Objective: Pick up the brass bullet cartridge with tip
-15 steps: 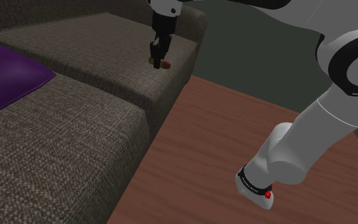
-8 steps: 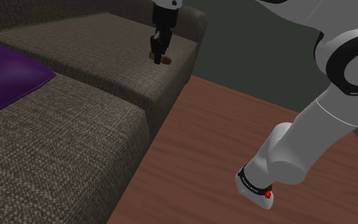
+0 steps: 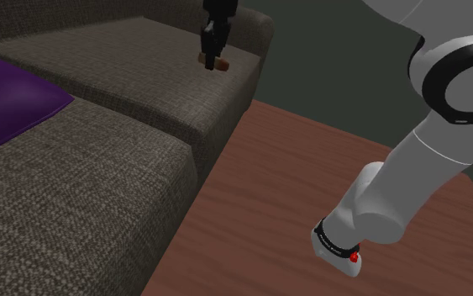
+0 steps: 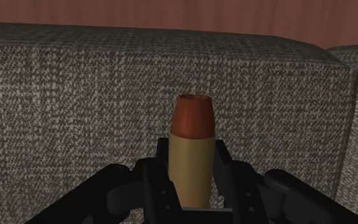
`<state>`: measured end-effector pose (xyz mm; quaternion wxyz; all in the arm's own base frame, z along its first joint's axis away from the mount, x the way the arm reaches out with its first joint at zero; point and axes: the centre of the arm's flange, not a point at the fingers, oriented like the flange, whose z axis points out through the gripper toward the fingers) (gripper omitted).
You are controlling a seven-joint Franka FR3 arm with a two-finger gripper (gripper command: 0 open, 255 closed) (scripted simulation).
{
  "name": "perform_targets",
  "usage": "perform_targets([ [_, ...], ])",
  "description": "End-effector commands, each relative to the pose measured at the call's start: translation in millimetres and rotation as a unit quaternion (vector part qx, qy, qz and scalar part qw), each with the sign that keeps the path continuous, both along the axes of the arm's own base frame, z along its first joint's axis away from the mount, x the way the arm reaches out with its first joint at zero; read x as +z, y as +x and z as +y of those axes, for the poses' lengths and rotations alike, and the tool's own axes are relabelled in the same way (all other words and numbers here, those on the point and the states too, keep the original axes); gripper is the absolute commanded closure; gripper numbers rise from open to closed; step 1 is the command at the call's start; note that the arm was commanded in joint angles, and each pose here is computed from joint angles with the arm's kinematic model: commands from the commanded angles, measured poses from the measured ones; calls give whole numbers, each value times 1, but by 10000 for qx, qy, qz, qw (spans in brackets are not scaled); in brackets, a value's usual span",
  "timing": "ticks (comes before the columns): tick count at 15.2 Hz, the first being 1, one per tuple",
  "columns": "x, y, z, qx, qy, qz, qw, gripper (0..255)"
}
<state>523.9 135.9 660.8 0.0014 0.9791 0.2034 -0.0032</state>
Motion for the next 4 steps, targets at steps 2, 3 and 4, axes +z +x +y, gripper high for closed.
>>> perform_targets([
  [2, 17, 0, -1, 0, 0, 2, 10000, 255],
  [3, 18, 0, -1, 0, 0, 2, 10000, 255],
  [4, 18, 0, -1, 0, 0, 2, 10000, 255],
])
